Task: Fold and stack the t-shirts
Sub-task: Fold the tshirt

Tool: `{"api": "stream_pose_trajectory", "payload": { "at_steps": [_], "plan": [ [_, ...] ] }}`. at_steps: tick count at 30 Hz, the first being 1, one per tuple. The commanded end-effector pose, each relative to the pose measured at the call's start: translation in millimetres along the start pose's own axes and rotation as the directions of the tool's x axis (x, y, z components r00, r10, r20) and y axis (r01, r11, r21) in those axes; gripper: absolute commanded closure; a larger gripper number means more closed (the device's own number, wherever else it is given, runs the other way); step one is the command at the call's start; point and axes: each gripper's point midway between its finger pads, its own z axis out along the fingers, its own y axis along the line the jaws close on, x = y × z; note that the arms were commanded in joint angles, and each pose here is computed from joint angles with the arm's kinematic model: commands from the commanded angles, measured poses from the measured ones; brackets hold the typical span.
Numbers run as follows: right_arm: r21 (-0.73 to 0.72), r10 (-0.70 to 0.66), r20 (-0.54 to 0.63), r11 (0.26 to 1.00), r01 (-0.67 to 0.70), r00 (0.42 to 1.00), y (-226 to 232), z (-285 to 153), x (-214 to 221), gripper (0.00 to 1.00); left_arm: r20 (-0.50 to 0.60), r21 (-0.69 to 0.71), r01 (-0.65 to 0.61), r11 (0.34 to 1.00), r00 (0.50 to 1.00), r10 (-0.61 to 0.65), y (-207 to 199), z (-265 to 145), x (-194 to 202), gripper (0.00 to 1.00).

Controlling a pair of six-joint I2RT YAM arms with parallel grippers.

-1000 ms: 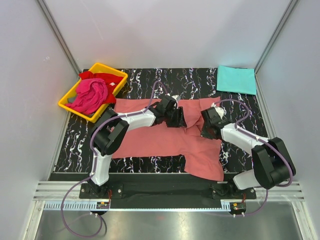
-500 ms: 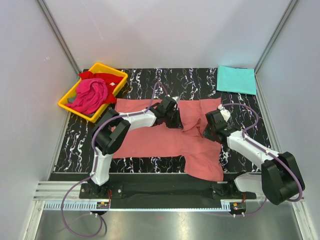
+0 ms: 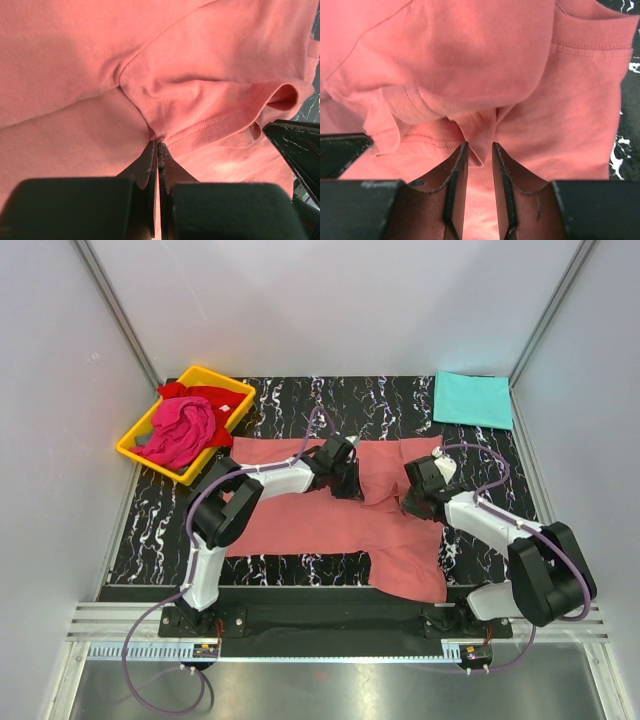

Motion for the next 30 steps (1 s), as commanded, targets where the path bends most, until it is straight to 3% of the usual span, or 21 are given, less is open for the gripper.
{"api": "stream_pose_trajectory", "payload": {
  "at_steps": [1, 8, 17, 24, 30],
  "plan": [
    [-0.011, 0.057, 0.099, 0.998, -0.057, 0.993, 16, 3, -28, 0.68, 0.037, 0.014, -0.016, 1.000, 0.999, 0.016, -8, 2, -16, 1.00],
    [0.059, 0.040, 0.140, 0.997, -0.049, 0.989, 7, 18, -33, 0.64, 0.029, 0.005, -0.024, 1.000, 0.999, 0.023, -6, 2, -15, 1.00],
    [0.063, 0.034, 0.187, 0.997, -0.047, 0.982, 8, 15, -46, 0.63, 0.031, -0.015, -0.039, 0.999, 0.999, 0.039, -4, 1, -18, 0.90],
    [0.061, 0.038, 0.197, 0.997, -0.050, 0.980, 9, 16, -48, 0.64, 0.028, -0.017, -0.039, 0.999, 0.999, 0.040, -4, 4, -18, 0.99],
    [0.052, 0.047, 0.198, 0.997, -0.058, 0.979, 16, 21, -51, 0.64, 0.023, -0.017, -0.037, 0.999, 0.999, 0.037, -3, 4, -17, 0.99]
  ]
}}
